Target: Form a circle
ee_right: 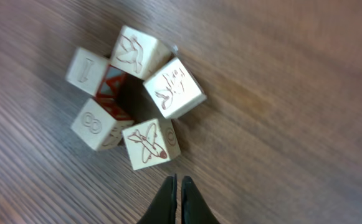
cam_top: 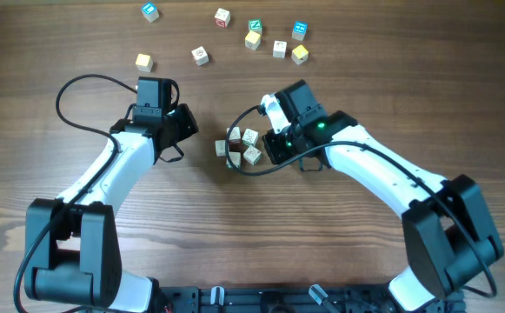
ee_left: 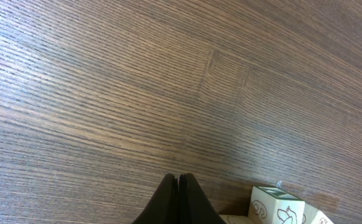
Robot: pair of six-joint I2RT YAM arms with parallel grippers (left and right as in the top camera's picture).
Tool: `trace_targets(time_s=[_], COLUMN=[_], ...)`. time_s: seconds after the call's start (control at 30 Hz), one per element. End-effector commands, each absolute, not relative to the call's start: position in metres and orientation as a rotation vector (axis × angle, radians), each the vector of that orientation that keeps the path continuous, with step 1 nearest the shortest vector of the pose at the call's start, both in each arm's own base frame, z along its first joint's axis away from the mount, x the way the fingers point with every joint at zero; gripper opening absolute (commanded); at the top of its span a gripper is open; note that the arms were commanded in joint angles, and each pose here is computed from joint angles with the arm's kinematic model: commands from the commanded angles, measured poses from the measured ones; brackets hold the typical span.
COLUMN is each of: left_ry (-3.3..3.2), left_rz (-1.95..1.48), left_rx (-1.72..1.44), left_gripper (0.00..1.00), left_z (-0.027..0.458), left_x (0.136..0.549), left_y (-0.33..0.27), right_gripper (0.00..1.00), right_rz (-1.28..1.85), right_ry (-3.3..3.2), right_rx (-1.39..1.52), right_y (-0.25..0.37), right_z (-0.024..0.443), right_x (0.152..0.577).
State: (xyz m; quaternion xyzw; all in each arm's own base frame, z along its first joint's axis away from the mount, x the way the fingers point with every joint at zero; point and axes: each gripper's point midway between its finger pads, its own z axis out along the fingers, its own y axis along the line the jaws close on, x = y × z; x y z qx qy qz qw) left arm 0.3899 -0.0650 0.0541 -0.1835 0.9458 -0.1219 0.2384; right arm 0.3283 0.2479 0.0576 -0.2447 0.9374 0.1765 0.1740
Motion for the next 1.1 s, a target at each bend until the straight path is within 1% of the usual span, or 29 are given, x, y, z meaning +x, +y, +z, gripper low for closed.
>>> trace_targets(time_s=[0.0,0.13,0.23,0.43,0.7,0.77,1.07], left_ry=[2.598,2.598,2.598,2.598,2.598,2.598,2.598], left_rz=[-0.323,-0.323,-0.323,-0.323,-0.323,-0.323,-0.323], left_rx=[-0.478,-0.478,-0.478,-0.478,-0.478,-0.478,-0.478], left_gripper=[0.05,0.06,0.06,0.05,0.05,0.05,0.05], left_z=[0.051,0.051,0.051,0.051,0.051,0.051,0.051], left_x=[0.392,0.392,0.392,0.392,0.392,0.392,0.392], left_y=[-0.065,-0.065,-0.065,-0.065,-0.065,-0.065,-0.065], right_gripper=[0.05,0.04,0.04,0.04,0.04,0.04,0.04], right_rz=[0.488,0.489,0.541,0.534,0.503,0.452,0.44], right_ry=[2.762,2.794,2.79,2.804,2.75,2.743,2.739], right_rx=[-0.612,-0.618,-0.629,-0.637,-0.84,-0.839,-0.835], right_y=[0.241,0.241,0.248,0.246,0.264,0.262,0.261], right_z=[0.029,0.017,0.014,0.011,0.007,0.005,0.005], right_x=[0.318,0.315,0.314,0.312,0.296,0.299,0.301])
